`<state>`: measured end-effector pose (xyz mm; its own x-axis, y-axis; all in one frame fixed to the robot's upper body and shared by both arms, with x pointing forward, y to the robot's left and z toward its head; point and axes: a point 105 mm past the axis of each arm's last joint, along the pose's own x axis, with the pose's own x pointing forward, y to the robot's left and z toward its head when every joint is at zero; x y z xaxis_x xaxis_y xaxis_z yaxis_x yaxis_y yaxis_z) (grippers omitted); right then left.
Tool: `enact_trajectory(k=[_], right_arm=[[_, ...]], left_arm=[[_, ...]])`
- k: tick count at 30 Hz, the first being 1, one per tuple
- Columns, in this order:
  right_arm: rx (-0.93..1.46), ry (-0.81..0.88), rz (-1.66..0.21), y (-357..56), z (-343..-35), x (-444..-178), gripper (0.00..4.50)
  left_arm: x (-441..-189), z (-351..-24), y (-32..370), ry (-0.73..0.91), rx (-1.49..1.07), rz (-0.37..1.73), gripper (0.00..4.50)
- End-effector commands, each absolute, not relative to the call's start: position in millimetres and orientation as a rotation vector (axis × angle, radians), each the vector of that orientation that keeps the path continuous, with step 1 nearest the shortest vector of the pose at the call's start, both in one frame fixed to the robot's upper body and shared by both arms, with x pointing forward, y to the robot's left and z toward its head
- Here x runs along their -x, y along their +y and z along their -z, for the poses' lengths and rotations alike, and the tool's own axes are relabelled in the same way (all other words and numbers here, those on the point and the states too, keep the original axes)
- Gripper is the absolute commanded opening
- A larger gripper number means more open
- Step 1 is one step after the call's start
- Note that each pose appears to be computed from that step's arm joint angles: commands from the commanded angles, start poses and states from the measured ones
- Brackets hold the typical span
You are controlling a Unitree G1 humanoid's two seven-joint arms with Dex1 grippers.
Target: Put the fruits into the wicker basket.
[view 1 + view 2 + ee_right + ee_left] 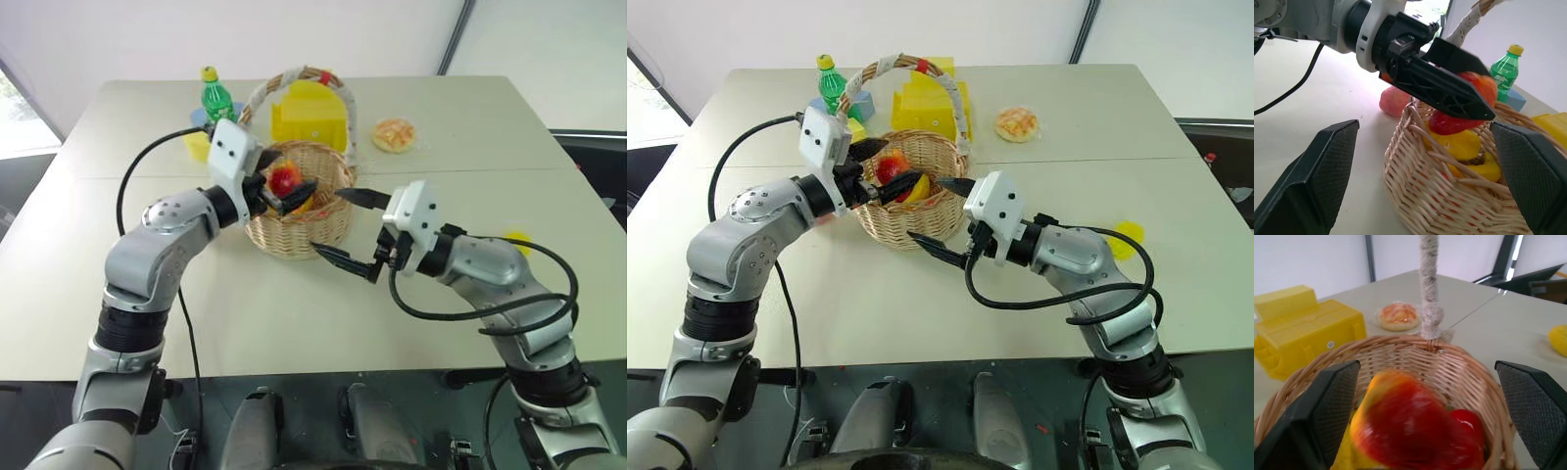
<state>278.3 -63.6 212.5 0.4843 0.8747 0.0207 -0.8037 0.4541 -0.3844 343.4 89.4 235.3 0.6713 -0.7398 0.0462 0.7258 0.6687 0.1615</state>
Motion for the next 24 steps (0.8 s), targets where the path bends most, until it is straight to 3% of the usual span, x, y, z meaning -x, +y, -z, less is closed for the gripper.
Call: enact_trajectory(k=[1,5,8,13,18,24], right_arm=[[0.359,-0.289,-1.023,-67,-228,-271,4.5],[0.358,-0.285,-1.022,-69,-228,-270,4.5],[0.355,-0.288,-1.042,-65,-229,-270,4.5],[0.34,-0.29,-1.089,-56,-225,-271,4.5],[0.338,-0.309,-1.128,-50,-226,-271,4.5],[0.337,-0.314,-1.151,-45,-224,-268,4.5]], left_arm=[[-314,-270,106,-0.237,-0.043,0.918,4.44],[-299,-271,144,-0.202,0.032,0.904,4.44],[-297,-266,186,-0.144,0.058,0.768,4.44],[-318,-239,242,-0.015,-0.015,0.439,4.44],[-340,-200,257,0.192,-0.122,0.251,4.44],[-357,-183,245,0.275,-0.168,0.268,4.44]])
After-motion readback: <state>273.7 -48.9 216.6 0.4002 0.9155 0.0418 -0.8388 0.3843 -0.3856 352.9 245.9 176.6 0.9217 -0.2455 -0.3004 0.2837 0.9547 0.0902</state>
